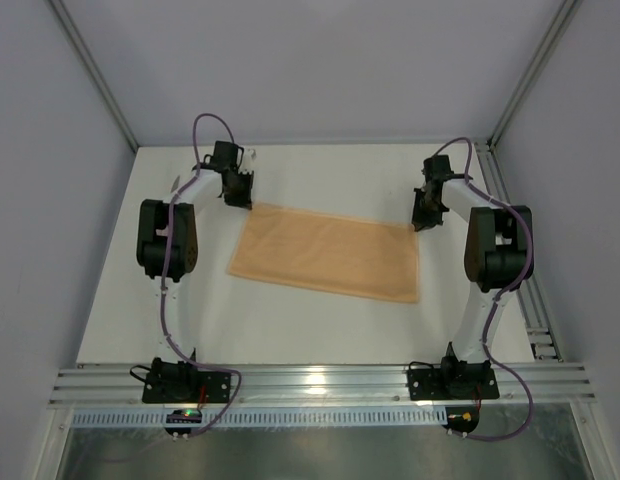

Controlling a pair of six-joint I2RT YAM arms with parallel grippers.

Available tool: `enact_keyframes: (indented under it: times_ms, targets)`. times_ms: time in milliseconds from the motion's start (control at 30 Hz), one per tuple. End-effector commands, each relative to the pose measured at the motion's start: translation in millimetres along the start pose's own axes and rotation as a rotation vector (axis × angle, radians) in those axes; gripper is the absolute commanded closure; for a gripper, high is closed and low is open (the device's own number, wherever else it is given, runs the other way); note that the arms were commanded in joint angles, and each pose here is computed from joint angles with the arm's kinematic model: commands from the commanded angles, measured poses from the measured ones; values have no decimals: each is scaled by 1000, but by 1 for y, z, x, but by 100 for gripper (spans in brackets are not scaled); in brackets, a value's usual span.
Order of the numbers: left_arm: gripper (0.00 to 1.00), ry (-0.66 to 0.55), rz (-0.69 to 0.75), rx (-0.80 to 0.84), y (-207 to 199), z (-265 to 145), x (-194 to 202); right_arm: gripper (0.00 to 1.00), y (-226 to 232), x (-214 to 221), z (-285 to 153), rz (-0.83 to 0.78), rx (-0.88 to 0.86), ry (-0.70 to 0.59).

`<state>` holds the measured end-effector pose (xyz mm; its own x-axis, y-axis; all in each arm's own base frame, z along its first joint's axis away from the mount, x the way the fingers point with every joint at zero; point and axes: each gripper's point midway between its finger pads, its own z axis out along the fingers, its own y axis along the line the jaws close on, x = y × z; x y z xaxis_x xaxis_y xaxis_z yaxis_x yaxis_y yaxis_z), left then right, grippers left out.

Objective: Fold the napkin into a case and place the utensils inside
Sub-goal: Fold and flatten the napkin at the center of the board.

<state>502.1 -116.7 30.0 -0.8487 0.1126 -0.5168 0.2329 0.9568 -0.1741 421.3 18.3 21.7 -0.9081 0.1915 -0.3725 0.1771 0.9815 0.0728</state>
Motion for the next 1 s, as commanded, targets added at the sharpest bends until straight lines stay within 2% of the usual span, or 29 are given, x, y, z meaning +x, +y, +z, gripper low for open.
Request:
enact_keyframes:
  times_ms: [0, 33, 67, 200, 233, 333, 367, 433, 467, 500, 533, 567, 600, 633, 667, 700, 733, 767, 800, 967]
  targets:
    - [100, -86, 4, -20, 2, -4, -28, 97, 1, -20, -2, 19, 4, -45]
    - [99, -92, 4, -17, 1, -5, -30, 97, 0, -20, -1, 19, 6, -43]
    - [95, -99, 2, -10, -1, -6, -32, 94, 0, -22, -2, 19, 10, -47]
    - [71, -121, 0, -15, -1, -15, -41, 66, 0, -29, -13, 18, 14, -54]
    - [61, -130, 3, -23, -1, -22, -46, 57, 1, -32, -19, 17, 14, -65]
    - [52, -156, 6, -54, -1, -50, -59, 48, -6, -40, -49, 29, 48, -117]
    - [51, -146, 7, -57, -2, -59, -58, 48, -7, -45, -69, 43, 57, -160]
    - [50, -165, 24, -41, -10, -86, -62, 48, -16, -30, -85, 42, 118, -154]
    - [51, -162, 26, -30, -14, -97, -60, 50, -14, -28, -105, 33, 125, -193]
    - [58, -110, 31, -15, -18, -101, -42, 54, -12, -6, -104, 6, 135, -156]
    - [64, -124, 47, 6, -25, -121, -40, 58, 11, 8, -108, -48, 98, -151]
    - [71, -70, 58, 21, -30, -120, -17, 71, 25, 23, -110, -79, 63, -136]
    - [84, -16, 68, 30, -35, -125, 2, 77, 38, 44, -111, -109, 20, -115]
    - [89, 23, 98, 49, -40, -129, 17, 82, 64, 64, -112, -162, -41, -94]
    - [92, 83, 144, 67, -49, -132, 42, 92, 88, 77, -112, -175, -138, -81]
    - [94, 132, 168, 79, -54, -134, 59, 96, 99, 101, -110, -177, -202, -42]
    - [95, 196, 214, 80, -55, -135, 80, 97, 124, 119, -114, -159, -298, -8]
    - [95, 261, 242, 85, -59, -130, 106, 97, 132, 129, -113, -146, -332, 7]
    - [95, 278, 256, 84, -60, -131, 115, 97, 135, 141, -106, -135, -352, 19]
    - [95, 353, 284, -20, -33, -111, 151, 97, 122, 178, -81, -74, -316, 85]
